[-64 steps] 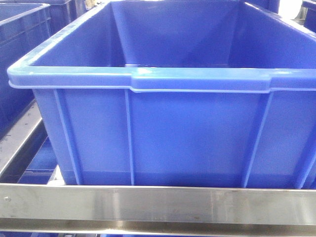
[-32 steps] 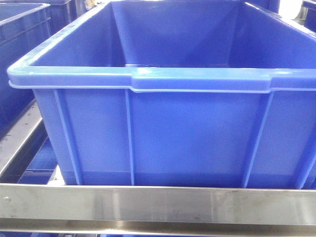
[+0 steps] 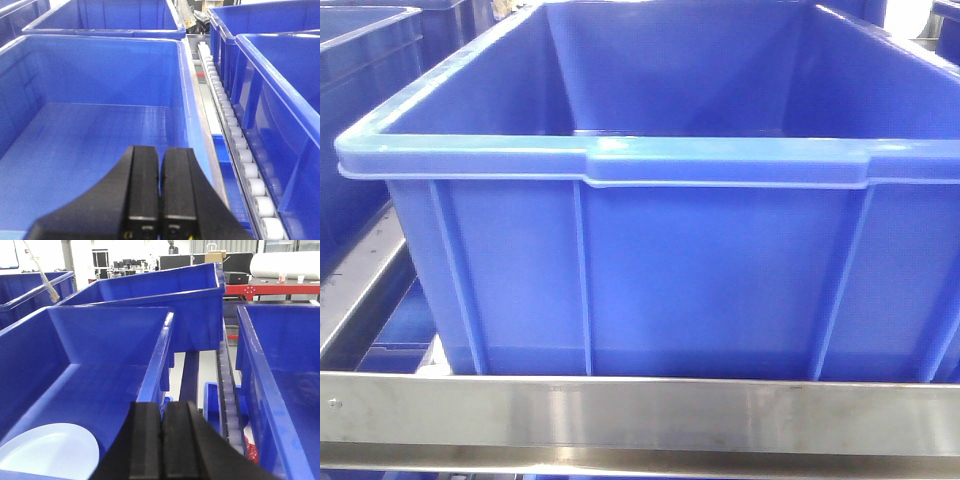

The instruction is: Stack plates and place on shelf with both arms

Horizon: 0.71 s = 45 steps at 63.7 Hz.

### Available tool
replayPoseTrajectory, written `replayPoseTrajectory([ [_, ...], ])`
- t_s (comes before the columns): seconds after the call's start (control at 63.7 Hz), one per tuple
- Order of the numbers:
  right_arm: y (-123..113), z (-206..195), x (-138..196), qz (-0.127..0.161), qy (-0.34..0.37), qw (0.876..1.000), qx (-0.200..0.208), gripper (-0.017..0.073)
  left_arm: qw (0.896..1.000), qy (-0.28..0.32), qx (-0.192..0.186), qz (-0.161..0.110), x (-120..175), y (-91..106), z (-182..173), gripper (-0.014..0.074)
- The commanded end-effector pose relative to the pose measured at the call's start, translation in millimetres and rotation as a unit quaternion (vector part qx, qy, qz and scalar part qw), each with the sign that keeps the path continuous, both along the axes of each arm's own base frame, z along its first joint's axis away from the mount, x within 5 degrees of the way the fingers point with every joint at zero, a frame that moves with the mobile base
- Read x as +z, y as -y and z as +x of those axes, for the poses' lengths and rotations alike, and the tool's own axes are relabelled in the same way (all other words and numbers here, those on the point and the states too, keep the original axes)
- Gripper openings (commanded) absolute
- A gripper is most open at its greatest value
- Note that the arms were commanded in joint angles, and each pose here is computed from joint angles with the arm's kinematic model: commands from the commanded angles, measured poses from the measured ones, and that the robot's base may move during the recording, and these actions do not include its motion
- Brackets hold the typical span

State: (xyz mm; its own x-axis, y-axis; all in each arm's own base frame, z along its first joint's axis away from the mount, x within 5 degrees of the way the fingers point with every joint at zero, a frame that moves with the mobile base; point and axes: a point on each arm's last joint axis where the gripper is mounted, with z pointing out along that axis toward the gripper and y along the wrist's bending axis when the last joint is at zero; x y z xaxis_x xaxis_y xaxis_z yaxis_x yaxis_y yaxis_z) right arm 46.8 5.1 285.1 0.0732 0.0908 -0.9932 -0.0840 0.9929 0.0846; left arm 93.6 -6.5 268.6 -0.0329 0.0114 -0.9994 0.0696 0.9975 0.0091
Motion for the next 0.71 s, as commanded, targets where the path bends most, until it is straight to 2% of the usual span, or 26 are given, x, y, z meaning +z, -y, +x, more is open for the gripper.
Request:
replayPoseTrajectory([
  [0.0,2.1,-0.5,12.4,-0.008,0.053,0.998,-0.015,0.0055,0.999,0.051,0.013,-0.006,16.8,-2.4,0.5,0.0081],
  [0.078,2.4,4.4,-2.9,-0.026,0.035,0.999,-0.019,0.0055,0.999,0.051,0.013,-0.006,16.8,-2.4,0.5,0.0081],
  [0.251,2.6,11.5,-38.7,-0.025,0.003,0.999,-0.021,0.0055,0.999,0.051,0.013,-0.006,16.8,-2.4,0.5,0.0081],
  [0.345,2.9,11.7,-53.0,-0.037,0.003,0.999,-0.023,0.0055,0.999,0.051,0.013,-0.006,16.8,-2.4,0.5,0.0081],
  [0.518,3.1,8.9,-79.6,-0.038,0.002,0.999,-0.024,0.0055,0.999,0.051,0.013,-0.006,16.8,-2.4,0.5,0.0081],
  [0.69,3.2,8.5,-83.9,-0.043,-0.012,0.999,-0.024,0.0055,0.999,0.051,0.013,-0.006,16.8,-2.4,0.5,0.0081],
])
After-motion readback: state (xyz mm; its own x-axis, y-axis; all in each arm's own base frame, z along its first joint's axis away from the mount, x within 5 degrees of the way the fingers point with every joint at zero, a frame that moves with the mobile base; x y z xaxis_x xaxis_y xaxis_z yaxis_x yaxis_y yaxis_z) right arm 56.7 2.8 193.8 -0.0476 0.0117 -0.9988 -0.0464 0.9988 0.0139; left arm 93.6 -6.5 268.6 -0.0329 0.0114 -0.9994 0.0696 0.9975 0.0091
